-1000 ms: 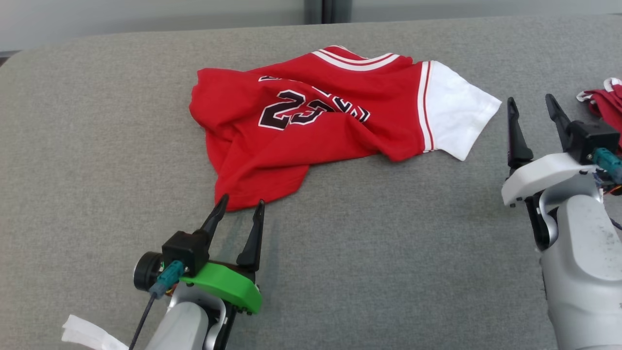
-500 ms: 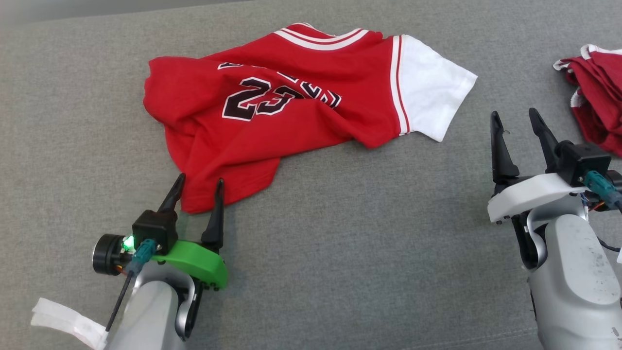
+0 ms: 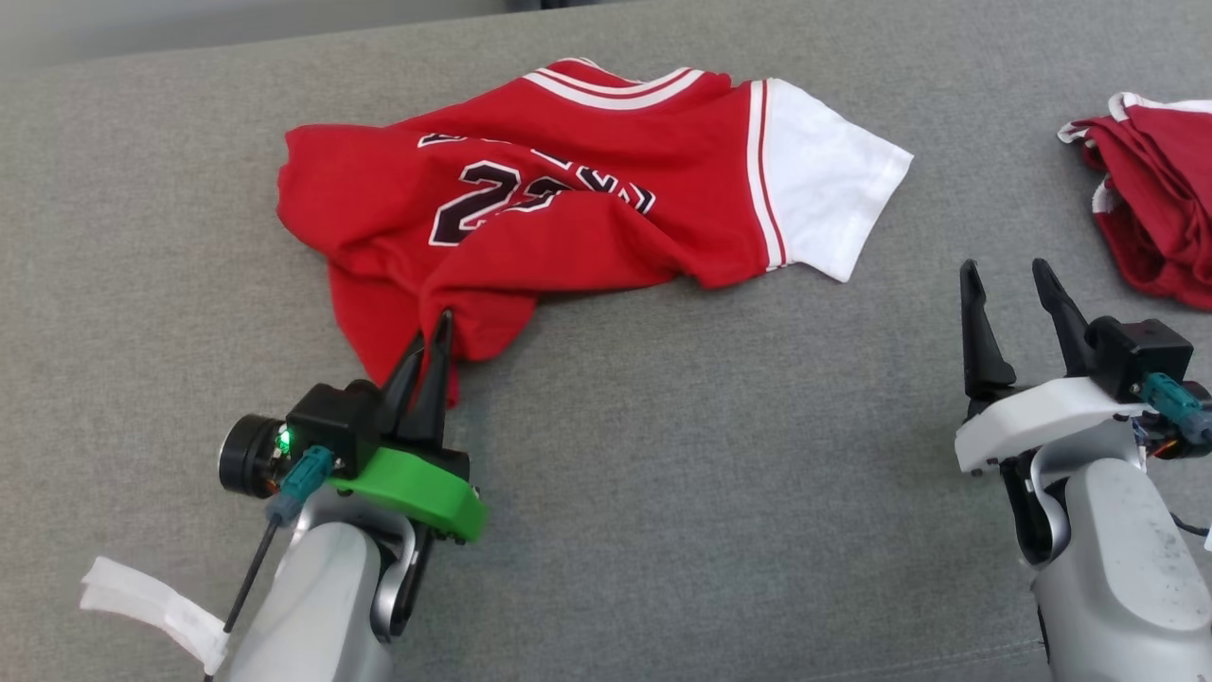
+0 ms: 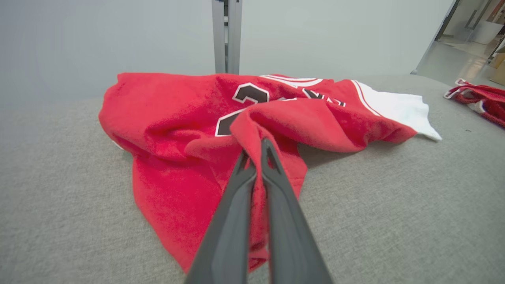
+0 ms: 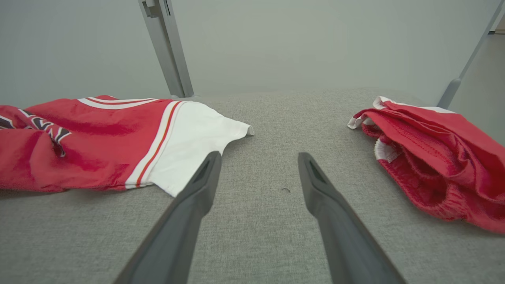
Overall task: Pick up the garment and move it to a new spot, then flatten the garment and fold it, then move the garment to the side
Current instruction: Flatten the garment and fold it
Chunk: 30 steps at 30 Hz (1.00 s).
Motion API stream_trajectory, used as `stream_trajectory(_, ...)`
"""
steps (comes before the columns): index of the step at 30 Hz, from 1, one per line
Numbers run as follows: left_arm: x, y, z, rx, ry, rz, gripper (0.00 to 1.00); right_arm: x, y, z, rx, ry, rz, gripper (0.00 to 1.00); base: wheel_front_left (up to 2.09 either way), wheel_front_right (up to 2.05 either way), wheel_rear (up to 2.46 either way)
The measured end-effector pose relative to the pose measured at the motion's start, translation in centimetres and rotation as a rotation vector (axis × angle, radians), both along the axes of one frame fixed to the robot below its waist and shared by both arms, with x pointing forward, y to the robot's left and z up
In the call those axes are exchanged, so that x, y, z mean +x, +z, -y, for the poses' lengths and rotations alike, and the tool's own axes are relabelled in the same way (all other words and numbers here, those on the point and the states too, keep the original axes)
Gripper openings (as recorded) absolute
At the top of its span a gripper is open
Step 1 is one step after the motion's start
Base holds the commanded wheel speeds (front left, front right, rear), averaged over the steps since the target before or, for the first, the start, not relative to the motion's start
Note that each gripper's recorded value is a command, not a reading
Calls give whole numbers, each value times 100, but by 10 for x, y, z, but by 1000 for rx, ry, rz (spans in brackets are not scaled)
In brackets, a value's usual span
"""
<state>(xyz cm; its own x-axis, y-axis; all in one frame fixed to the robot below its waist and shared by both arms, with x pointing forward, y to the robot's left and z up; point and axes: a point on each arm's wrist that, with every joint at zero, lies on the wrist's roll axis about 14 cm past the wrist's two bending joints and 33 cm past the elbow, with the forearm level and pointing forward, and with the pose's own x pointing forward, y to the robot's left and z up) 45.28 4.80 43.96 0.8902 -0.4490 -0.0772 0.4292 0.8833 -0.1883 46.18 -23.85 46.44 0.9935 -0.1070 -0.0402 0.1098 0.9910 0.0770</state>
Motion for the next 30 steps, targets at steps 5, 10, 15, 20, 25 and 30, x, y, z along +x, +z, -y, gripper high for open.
stream_trajectory(5, -3, 63, 9, -48, -30, 176, 0, -6, 1, -6, 16, 8, -1, 100, 0, 0, 0)
stream_trajectory(10, -22, 123, 21, -88, -79, 344, 0, -6, 10, -17, 30, 32, 22, 100, 0, 0, 0)
stream_trajectory(15, -39, 149, 17, -105, -85, 418, 0, -2, 18, -30, 44, 64, 44, 100, 0, 0, 0)
stream_trajectory(20, -33, 133, -9, -72, -27, 378, 0, 4, 16, -40, 56, 86, 42, 100, 0, 0, 0)
stream_trajectory(25, -12, 91, -41, 3, 37, 266, 0, 11, 7, -42, 53, 96, 28, 100, 0, 0, 0)
stream_trajectory(30, 23, 54, -76, 87, 106, 177, 0, 21, -2, -40, 46, 94, 13, 100, 0, 0, 0)
